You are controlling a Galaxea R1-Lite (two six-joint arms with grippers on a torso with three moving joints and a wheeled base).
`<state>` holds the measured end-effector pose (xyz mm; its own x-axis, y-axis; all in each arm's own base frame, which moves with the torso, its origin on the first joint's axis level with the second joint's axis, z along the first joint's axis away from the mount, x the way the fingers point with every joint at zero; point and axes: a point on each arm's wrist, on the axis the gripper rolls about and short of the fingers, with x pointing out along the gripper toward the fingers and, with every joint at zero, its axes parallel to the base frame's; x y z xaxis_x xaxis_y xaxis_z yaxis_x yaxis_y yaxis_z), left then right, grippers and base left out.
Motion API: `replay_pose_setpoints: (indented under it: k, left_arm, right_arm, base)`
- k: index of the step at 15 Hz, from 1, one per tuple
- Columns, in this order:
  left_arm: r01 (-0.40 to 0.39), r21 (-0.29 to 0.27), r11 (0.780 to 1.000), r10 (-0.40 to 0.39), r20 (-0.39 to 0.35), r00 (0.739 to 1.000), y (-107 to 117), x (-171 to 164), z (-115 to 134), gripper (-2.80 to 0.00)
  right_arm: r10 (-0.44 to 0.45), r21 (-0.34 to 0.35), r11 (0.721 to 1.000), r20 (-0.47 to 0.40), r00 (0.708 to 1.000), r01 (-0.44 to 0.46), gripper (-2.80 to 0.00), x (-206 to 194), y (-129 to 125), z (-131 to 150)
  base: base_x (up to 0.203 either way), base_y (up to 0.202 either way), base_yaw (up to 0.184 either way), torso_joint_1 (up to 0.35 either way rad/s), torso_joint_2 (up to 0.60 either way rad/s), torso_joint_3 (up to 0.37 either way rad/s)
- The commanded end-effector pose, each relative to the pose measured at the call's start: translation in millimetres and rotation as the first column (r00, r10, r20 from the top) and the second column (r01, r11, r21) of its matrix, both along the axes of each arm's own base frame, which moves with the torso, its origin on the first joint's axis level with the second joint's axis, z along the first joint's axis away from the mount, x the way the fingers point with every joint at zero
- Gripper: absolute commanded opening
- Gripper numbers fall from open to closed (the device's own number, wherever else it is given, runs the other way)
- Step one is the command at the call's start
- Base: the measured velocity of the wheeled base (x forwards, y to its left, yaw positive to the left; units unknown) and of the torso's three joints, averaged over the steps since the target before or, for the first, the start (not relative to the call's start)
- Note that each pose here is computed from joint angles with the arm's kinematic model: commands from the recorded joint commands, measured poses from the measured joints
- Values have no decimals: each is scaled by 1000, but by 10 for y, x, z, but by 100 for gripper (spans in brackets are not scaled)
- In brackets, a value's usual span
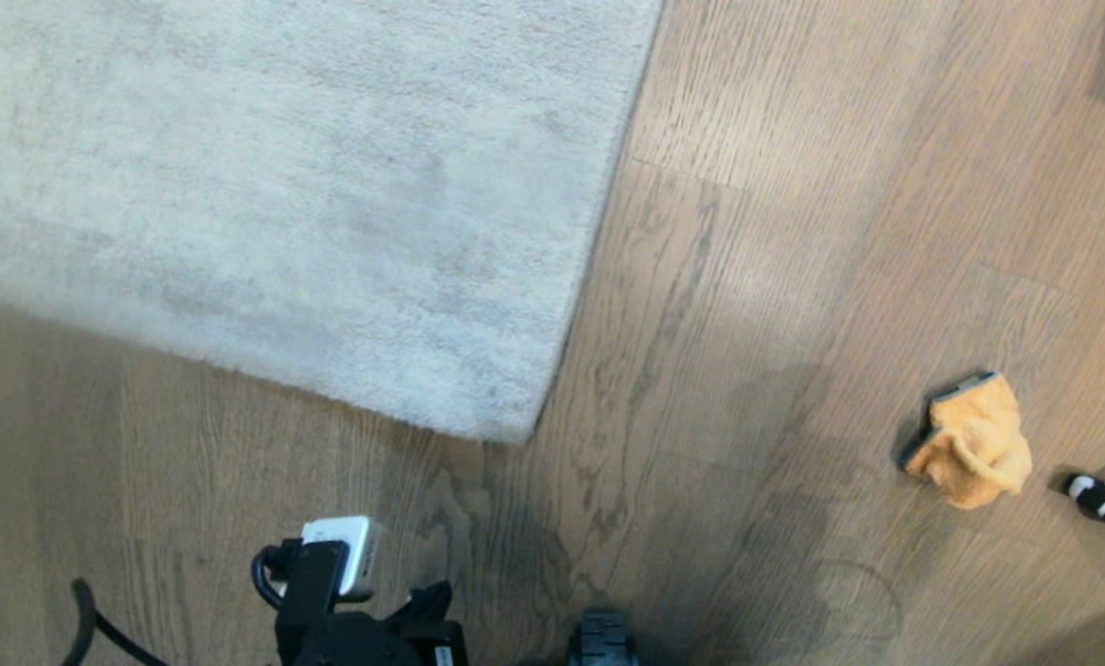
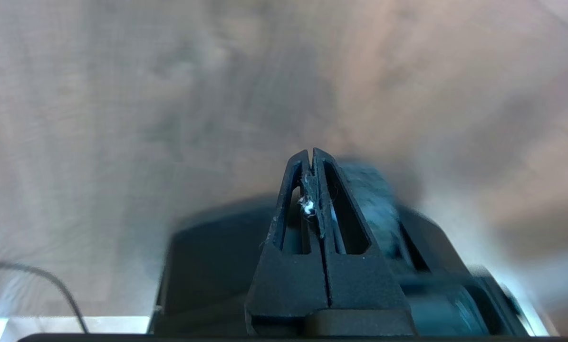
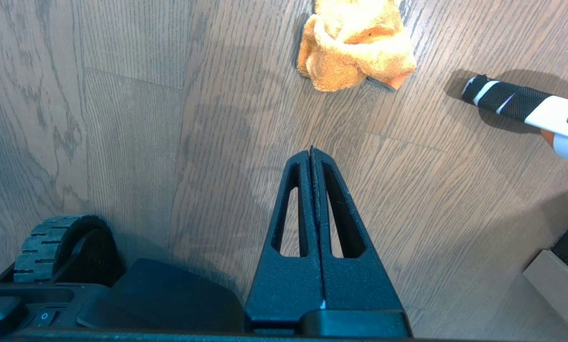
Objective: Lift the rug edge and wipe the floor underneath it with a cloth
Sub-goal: Lift up the carpet
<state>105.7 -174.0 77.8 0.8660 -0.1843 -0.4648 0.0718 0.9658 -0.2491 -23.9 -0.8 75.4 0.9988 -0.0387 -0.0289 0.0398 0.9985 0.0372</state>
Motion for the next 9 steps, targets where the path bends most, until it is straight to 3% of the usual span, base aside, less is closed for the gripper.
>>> replay_pose_setpoints:
  k: [1, 4, 9]
  left_arm:
    - [-100, 50, 994, 99, 13, 995, -42, -34, -215, -280]
    - [-166, 135, 977, 164, 29, 986, 144, -118, -376, -280]
    - [-226, 152, 962, 222, 44, 974, 142, -98, -559, -280]
  right_arm:
    - [0, 0, 1000, 0, 1000, 0, -280, 0, 0, -1]
    - [0, 0, 1000, 1, 1000, 0, -280, -1, 0, 3]
    - [0, 0, 1000, 0, 1000, 0, -280, 0, 0, -1]
  base:
    - [0, 0, 0, 0, 0, 0]
    - [0, 0, 0, 0, 0, 0]
    - [0, 0, 0, 0, 0, 0]
